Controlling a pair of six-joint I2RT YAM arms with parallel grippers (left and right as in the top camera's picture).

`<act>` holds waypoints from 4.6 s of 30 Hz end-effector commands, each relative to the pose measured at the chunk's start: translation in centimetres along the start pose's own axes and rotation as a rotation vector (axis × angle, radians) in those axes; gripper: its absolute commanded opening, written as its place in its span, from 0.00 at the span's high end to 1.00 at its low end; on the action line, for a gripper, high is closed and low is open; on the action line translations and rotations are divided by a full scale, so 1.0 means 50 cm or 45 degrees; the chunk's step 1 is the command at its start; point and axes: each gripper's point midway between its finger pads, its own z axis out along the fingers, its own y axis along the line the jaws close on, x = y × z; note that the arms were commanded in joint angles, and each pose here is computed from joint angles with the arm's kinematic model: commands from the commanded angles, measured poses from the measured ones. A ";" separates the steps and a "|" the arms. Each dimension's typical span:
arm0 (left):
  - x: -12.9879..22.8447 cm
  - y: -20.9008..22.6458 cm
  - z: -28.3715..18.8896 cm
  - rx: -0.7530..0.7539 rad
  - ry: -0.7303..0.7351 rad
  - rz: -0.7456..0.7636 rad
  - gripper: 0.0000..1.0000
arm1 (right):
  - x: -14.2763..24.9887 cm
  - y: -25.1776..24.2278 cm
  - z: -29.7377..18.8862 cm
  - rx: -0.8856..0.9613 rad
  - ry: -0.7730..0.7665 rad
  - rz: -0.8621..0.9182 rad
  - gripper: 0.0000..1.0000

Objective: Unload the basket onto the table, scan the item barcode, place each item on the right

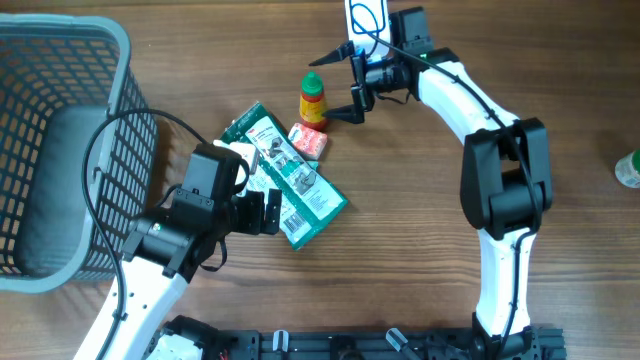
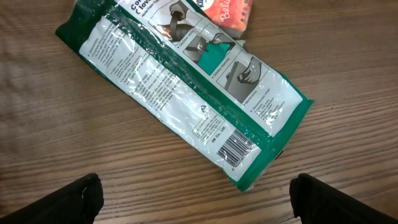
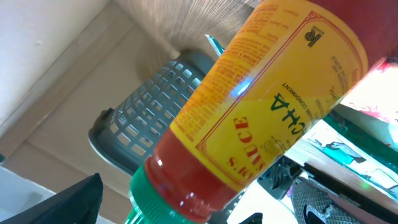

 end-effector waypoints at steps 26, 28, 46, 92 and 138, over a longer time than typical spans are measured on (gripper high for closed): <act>0.003 -0.002 0.001 0.015 0.007 0.014 0.00 | -0.032 -0.121 0.039 0.362 -0.199 -0.422 0.78; 0.003 -0.002 0.001 0.015 0.007 0.014 0.00 | -0.033 -0.150 0.022 0.471 -0.228 -0.474 0.80; 0.003 -0.002 0.001 0.014 0.007 0.014 0.00 | 0.174 -0.205 -0.210 0.811 -0.163 -0.483 0.76; 0.003 -0.002 0.001 0.014 0.007 0.014 0.00 | 0.288 -0.352 -0.288 1.092 -0.051 -0.409 0.65; 0.003 -0.002 0.001 0.014 0.007 0.014 0.00 | 0.305 -0.369 -0.332 1.173 -0.249 -0.290 0.55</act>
